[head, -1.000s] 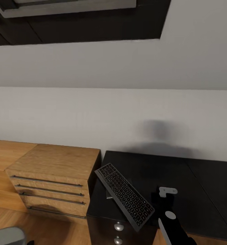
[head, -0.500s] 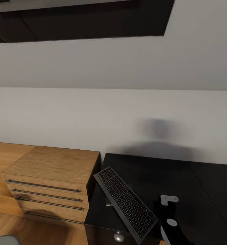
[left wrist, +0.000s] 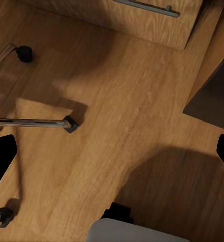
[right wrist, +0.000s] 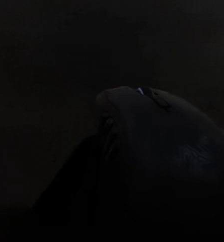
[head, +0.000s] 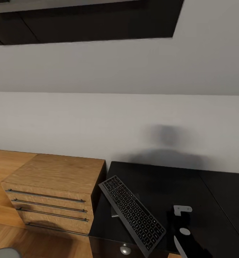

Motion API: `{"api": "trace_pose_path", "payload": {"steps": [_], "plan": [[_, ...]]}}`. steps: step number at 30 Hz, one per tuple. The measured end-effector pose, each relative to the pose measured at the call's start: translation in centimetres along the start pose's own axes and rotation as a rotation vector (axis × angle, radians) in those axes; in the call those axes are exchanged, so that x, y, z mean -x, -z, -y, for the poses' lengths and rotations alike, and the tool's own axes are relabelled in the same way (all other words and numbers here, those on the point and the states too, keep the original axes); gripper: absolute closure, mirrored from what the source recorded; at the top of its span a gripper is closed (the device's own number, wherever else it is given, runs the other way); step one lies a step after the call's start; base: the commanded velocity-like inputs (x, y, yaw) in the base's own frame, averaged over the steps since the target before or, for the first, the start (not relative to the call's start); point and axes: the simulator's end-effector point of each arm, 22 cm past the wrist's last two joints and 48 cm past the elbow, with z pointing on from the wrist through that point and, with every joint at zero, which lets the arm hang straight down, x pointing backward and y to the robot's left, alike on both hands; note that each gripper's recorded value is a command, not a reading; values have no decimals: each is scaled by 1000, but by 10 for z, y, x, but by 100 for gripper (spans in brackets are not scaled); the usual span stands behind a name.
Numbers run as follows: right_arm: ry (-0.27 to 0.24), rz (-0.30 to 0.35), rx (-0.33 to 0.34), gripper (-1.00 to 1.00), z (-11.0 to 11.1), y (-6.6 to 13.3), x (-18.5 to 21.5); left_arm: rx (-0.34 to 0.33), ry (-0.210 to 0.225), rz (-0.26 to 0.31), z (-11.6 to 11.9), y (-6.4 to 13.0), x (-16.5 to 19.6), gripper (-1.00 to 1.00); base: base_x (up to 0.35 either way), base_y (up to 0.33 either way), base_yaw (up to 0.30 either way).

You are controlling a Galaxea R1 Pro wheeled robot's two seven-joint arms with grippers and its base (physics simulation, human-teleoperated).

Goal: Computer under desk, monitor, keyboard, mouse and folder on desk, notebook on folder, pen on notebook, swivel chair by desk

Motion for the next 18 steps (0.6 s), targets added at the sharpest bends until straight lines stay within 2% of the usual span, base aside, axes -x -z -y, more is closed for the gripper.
{"api": "trace_pose_path", "payload": {"steps": [9, 18], "plan": [[11, -18, -11, 100, 8, -10, -4, 1, 0, 2, -1, 0, 1, -100, 0, 0, 0], [11, -14, -13, 100, 10, -12, -4, 1, 0, 2, -1, 0, 0, -100, 0, 0, 0]]}}
